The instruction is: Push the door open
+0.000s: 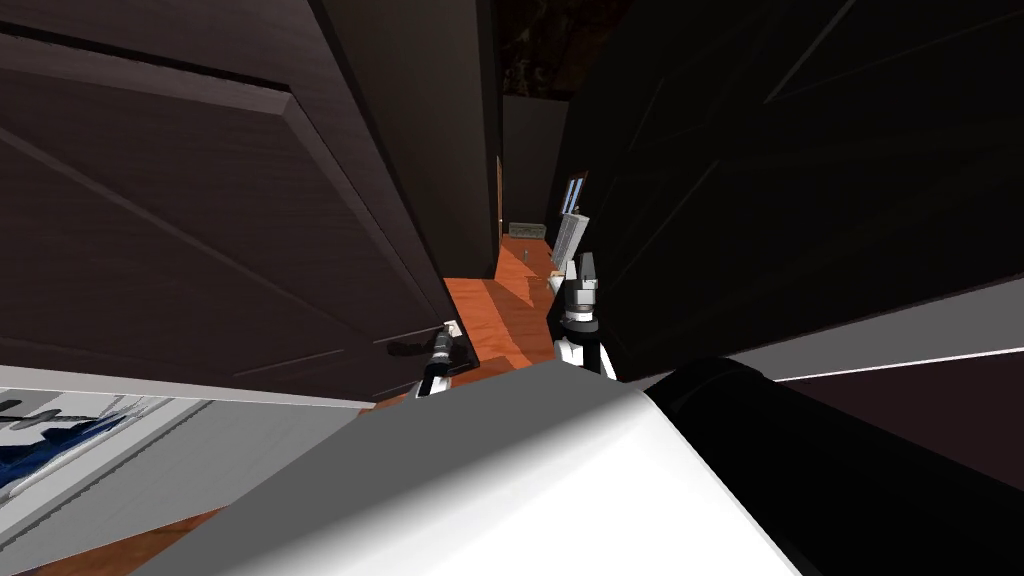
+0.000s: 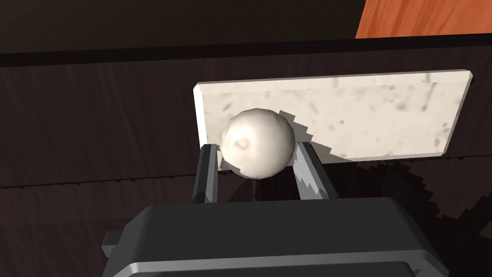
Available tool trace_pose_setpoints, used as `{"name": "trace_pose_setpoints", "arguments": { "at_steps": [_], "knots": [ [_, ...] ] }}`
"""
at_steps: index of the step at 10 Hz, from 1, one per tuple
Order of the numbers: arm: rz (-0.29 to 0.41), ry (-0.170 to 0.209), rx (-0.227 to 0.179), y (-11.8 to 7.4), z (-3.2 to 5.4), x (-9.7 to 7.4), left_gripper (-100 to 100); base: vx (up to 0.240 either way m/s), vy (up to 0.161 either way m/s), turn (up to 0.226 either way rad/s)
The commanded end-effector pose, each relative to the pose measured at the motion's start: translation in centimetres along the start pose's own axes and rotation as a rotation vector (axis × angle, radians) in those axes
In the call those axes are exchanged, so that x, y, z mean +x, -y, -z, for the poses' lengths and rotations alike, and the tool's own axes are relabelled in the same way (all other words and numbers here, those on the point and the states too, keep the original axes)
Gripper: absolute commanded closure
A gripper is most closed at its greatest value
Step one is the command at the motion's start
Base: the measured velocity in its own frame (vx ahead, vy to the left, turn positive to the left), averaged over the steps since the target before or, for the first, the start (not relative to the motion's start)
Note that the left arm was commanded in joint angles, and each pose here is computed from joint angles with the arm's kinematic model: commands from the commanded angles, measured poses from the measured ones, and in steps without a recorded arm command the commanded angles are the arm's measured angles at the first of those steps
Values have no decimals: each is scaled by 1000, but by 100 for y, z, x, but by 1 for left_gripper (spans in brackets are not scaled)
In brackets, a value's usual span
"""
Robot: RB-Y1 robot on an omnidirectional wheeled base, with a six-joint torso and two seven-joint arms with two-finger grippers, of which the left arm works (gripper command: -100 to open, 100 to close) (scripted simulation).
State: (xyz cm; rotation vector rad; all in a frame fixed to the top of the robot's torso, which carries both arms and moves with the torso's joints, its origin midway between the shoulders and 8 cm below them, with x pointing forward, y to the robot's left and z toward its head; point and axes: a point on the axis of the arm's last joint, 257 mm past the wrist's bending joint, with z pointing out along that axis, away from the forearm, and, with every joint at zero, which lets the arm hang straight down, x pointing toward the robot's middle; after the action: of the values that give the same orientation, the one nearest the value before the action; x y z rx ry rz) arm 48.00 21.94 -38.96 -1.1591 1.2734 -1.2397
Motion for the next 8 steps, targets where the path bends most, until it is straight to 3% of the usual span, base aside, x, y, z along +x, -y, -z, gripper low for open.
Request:
{"name": "trace_pose_setpoints", "arguments": {
  "at_steps": [1,2,4,6,7,8],
  "knots": [
    [-9,27,26,71,-66,-181,100,96,-51,41],
    [-9,28,2,-27,-19,-186,100,36,-15,-19],
    [-9,28,2,-27,-19,-186,100,-1,12,13],
    [-10,67,2,-24,-11,-355,100,100,-47,109],
    [-5,64,1,-23,-29,-346,-100,-59,-88,96],
    [-4,66,2,-22,-28,-347,-100,-200,-72,48]
  ]
}}
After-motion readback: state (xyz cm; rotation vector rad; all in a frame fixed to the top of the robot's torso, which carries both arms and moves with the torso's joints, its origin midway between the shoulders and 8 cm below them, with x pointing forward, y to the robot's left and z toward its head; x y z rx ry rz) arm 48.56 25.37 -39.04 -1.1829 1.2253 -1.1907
